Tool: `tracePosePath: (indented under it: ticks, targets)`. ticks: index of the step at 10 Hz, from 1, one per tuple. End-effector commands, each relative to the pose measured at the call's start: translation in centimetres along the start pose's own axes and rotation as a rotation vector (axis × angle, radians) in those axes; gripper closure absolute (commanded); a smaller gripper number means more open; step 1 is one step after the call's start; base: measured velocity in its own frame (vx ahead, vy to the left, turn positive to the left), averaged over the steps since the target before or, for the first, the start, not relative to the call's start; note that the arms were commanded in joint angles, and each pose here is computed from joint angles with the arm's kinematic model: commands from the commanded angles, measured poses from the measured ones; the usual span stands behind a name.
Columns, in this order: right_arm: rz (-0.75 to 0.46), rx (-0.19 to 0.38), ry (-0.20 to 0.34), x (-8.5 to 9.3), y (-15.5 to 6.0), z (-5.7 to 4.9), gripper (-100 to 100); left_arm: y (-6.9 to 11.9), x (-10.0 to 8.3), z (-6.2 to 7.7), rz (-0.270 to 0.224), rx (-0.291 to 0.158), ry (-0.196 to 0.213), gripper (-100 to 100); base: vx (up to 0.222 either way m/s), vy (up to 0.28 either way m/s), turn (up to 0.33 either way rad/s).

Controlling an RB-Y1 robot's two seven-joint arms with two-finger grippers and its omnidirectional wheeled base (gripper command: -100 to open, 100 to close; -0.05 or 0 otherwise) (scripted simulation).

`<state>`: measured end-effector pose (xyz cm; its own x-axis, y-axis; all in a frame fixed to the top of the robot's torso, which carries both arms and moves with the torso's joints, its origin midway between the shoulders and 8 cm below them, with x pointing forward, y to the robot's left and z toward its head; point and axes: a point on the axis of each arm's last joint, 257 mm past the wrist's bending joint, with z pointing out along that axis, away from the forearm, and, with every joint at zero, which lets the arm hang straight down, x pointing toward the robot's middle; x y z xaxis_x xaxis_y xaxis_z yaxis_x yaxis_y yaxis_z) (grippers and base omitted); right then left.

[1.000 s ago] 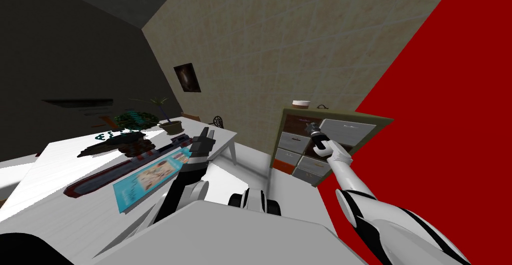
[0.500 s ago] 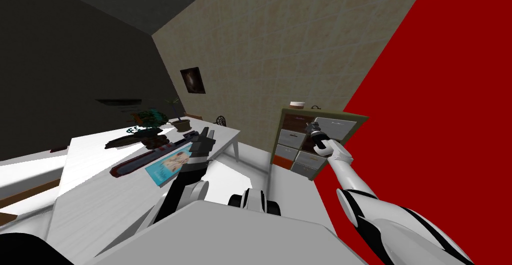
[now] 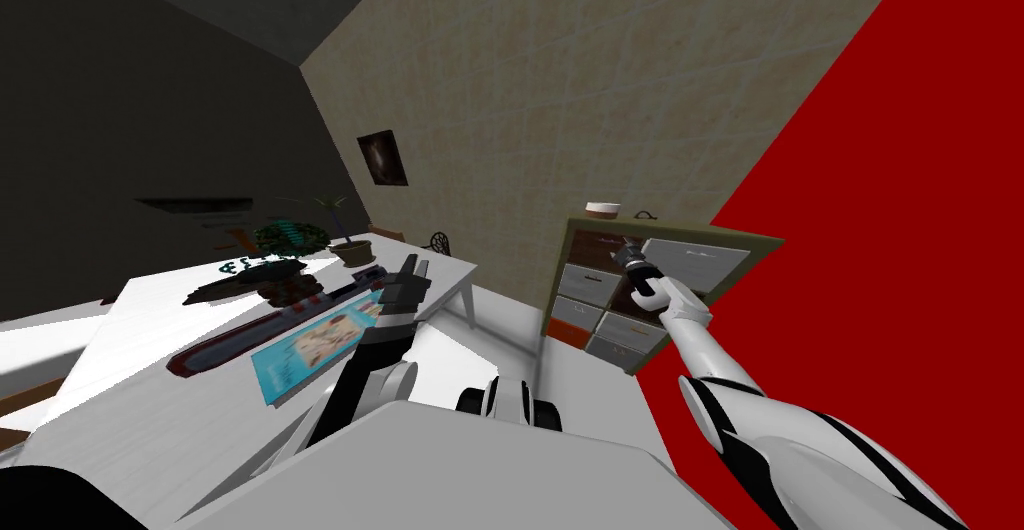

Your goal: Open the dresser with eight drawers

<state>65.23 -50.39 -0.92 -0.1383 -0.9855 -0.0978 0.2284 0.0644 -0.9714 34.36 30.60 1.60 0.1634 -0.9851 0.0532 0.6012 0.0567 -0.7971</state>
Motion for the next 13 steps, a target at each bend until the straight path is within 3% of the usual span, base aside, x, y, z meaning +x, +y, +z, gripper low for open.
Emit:
tracePosePath:
  ticks: [1, 3, 4, 8, 9, 11, 12, 13]
  targets:
    - [-0.013, -0.008, -0.035, -2.5, 0.2, 0.4, -100, 0.0, 0.0, 0.0, 0.0, 0.0, 0.0, 0, 0.073, -0.02, -0.252]
    - [0.006, -0.012, -0.035, -2.5, 0.3, 0.4, -100, 0.0, 0.0, 0.0, 0.0, 0.0, 0.0, 0, 0.047, -0.002, -0.078]
    - [-0.023, -0.018, -0.072, -5.0, 0.5, 0.7, -100, 0.0, 0.0, 0.0, 0.0, 0.0, 0.0, 0, 0.043, -0.006, -0.252]
    - [0.013, -0.023, -0.072, -5.0, 0.6, 0.7, -100, 0.0, 0.0, 0.0, 0.0, 0.0, 0.0, 0, 0.021, 0.001, -0.025]
    - [-0.01, -0.027, -0.108, -7.5, 0.8, 1.0, -100, 0.0, 0.0, 0.0, 0.0, 0.0, 0.0, 0, 0.046, -0.002, -0.263]
    - [0.019, -0.031, -0.107, -7.5, 0.9, 1.0, -100, 0.0, 0.0, 0.0, 0.0, 0.0, 0.0, 0, 0.045, -0.002, -0.077]
    - [0.0, -0.033, -0.144, -10.0, 1.0, 1.1, -100, 0.0, 0.0, 0.0, 0.0, 0.0, 0.0, 0, 0.062, -0.01, -0.209]
    - [-0.013, -0.034, -0.143, -10.0, 1.1, 1.1, -100, 0.0, 0.0, 0.0, 0.0, 0.0, 0.0, 0, 0.062, 0.002, -0.163]
